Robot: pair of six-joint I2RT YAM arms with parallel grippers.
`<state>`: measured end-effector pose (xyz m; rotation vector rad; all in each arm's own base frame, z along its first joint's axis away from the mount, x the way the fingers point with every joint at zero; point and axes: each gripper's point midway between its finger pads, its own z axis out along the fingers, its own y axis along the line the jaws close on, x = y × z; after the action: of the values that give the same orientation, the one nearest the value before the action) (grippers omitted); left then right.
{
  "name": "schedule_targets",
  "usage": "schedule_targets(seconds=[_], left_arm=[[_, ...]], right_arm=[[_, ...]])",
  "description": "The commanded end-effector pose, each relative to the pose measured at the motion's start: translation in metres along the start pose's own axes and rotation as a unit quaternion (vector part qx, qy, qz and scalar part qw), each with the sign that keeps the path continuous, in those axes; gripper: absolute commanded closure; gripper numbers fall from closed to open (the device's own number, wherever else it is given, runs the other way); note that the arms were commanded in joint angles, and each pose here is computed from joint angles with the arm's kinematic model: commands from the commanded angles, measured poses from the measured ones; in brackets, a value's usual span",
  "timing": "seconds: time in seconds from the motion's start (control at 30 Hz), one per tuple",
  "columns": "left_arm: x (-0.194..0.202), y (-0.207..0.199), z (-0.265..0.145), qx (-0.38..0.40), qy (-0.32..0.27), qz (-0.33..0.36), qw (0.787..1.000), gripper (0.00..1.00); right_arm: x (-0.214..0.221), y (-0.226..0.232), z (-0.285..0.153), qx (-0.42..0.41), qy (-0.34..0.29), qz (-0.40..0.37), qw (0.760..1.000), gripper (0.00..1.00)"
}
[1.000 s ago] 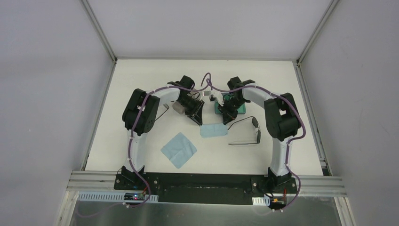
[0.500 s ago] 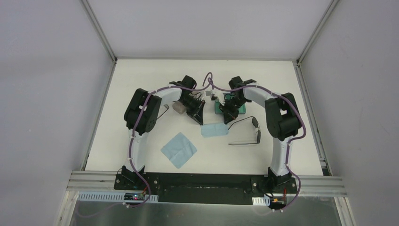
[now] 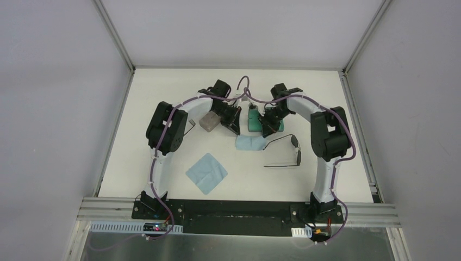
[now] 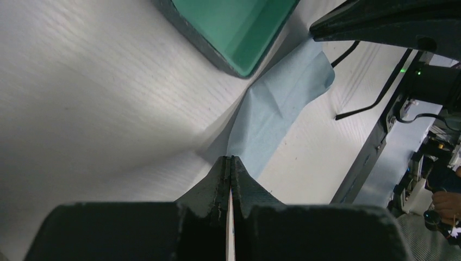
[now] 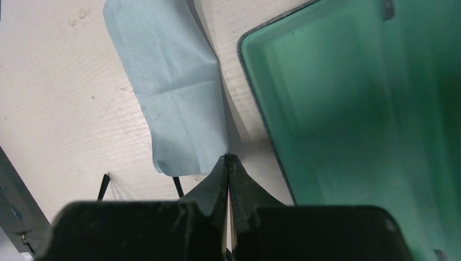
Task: Organize the sunglasses
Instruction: Pick up the glasses cleaning cloth from the center of the board, then place the glasses cleaning cloth in the sunglasses case.
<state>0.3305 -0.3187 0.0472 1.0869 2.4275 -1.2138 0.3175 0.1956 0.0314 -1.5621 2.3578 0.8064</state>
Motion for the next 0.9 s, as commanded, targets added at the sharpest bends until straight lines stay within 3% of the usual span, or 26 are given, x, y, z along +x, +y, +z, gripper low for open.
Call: schedule_targets(seconds=[0.0,0.87], left_arm=[[-0.040,0.002,0.005,-0.020,-0.042,0.041,0.998,1.00],[-0.099,0.000,0.033,-0.092,-0.093,0.062,0.989,1.00]], right_arm=[[-0.016,-0.010,-0.022,0.023,-0.020,-0.014,0.999,1.00],[0.002,-0.063,-0.069,0.098,-0.004,0.019,0.995,1.00]])
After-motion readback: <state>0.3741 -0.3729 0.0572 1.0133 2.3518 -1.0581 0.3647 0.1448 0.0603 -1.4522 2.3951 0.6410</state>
